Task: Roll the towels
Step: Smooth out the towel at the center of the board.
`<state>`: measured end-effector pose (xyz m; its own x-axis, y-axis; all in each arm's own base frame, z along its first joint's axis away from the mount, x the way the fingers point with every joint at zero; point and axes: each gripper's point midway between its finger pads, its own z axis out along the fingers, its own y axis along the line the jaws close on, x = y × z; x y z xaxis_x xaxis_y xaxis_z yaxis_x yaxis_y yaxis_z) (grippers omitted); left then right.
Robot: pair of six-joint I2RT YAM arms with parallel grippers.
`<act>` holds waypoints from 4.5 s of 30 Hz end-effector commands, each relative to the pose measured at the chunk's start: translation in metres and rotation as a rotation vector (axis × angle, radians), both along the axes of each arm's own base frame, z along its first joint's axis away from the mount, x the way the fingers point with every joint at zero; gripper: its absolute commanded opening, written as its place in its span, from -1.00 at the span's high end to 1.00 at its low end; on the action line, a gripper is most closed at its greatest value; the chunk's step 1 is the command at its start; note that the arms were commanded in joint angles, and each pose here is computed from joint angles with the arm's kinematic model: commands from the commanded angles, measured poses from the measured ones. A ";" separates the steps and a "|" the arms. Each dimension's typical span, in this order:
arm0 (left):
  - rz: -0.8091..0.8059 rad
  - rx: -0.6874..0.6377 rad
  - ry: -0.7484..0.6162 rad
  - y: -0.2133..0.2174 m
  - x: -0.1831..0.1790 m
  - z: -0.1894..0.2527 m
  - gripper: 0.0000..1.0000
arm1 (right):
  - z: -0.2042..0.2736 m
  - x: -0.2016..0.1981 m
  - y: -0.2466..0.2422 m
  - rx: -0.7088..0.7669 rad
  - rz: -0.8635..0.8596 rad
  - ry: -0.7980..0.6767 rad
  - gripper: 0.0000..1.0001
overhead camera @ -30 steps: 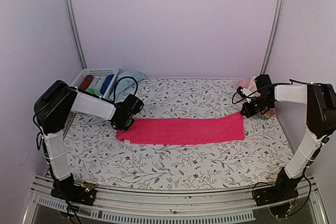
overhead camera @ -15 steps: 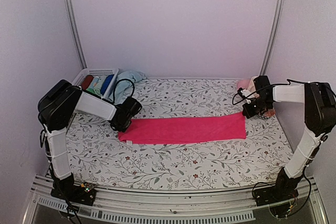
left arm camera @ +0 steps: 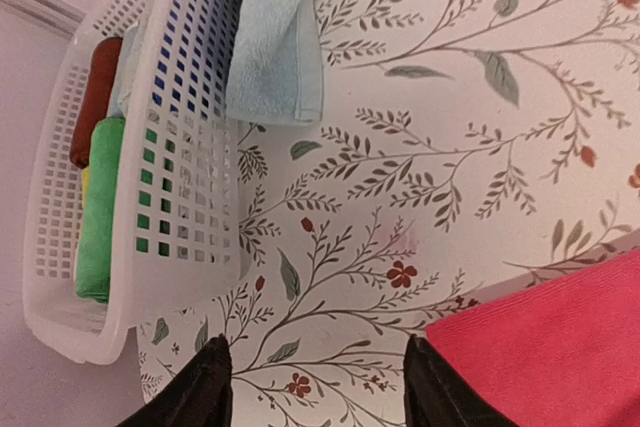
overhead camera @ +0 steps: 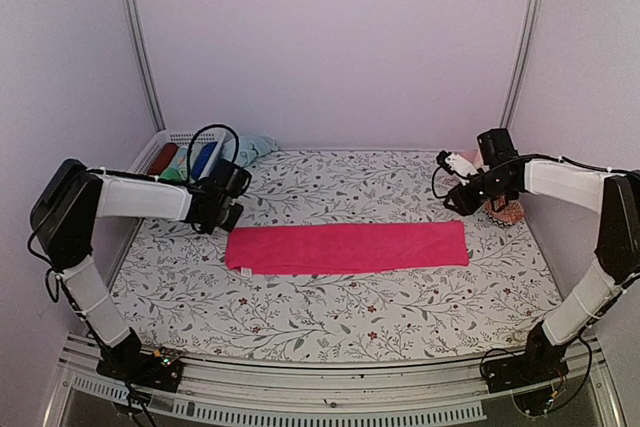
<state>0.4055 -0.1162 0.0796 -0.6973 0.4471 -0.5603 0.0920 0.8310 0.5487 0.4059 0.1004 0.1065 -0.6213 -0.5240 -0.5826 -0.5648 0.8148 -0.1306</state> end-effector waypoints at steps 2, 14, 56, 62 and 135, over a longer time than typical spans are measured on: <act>-0.145 -0.194 0.073 -0.030 0.001 0.000 -0.14 | 0.035 -0.049 0.097 0.039 0.444 -0.099 0.04; -0.200 -0.638 0.287 -0.048 -0.020 -0.024 0.13 | -0.011 -0.102 0.248 -0.025 0.847 -0.040 0.05; -0.092 -0.636 0.312 -0.048 -0.020 -0.054 0.94 | -0.058 -0.103 0.388 -0.009 0.897 -0.063 0.23; -0.097 -0.644 0.306 -0.049 -0.020 -0.052 0.94 | -0.071 -0.110 0.397 -0.016 0.901 -0.048 0.27; -0.094 -0.576 0.341 -0.055 -0.025 -0.073 0.92 | -0.094 -0.124 0.400 0.013 0.907 0.084 0.84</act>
<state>0.3801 -0.1679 0.0125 -0.8495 0.1932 -0.4909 0.2605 0.9628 -0.0718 0.2915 0.4988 0.0195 -0.0031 -0.8196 -0.5729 -0.9930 0.0703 -0.0952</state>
